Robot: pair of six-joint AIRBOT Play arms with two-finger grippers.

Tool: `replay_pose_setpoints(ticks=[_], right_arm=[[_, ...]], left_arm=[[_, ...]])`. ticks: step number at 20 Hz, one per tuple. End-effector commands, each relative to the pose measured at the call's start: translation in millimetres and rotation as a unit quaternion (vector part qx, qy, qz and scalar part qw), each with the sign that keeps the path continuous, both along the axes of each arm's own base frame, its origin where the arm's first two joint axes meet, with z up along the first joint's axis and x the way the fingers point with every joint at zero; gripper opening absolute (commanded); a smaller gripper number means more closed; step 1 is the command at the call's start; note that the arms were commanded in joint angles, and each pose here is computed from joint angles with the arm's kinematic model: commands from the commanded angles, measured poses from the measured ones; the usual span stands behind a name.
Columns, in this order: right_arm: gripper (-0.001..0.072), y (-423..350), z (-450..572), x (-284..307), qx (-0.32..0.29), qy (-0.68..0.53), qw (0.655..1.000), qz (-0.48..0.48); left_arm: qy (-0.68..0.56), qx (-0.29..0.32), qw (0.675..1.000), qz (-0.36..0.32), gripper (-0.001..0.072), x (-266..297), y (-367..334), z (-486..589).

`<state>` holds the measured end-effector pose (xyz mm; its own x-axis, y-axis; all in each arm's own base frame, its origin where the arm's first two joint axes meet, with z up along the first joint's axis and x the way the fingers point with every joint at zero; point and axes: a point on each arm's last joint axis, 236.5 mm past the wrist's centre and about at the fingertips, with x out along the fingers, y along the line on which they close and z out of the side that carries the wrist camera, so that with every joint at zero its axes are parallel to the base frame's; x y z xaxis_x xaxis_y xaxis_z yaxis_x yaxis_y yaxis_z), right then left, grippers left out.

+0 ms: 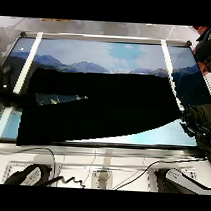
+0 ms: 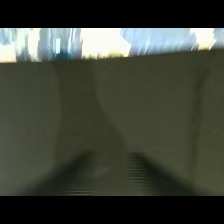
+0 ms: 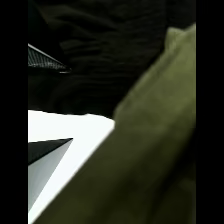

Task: Fold the clothes and pants, and hang the long-sleeved shirts on hangers.

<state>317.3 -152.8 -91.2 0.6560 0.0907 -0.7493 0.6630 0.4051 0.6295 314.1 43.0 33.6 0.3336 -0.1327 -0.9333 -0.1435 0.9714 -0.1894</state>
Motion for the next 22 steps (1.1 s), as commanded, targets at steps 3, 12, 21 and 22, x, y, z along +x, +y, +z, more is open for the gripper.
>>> replay_pose_setpoints(ticks=[3,12,21,22], right_arm=[[0.0493,-7.4,-16.5,3.4,0.011,0.011,1.0,-0.013],[0.014,7.1,-24.9,25.1,-0.038,0.018,0.999,0.01],[0.0025,17.4,-24.8,28.4,-0.044,0.019,0.998,0.031],[0.0024,19.1,-24.8,28.2,-0.041,0.019,0.998,0.033]], left_arm=[[0.073,-0.039,0.991,0.103,0.0703,-64.0,-10.0,-71.5],[0.157,0.015,0.976,0.147,0.0694,-105.4,14.6,-80.2],[0.271,0.138,0.917,0.258,0.0688,-194.4,111.3,-70.5],[0.267,0.12,0.911,0.29,0.0688,-200.2,116.8,-72.3]])
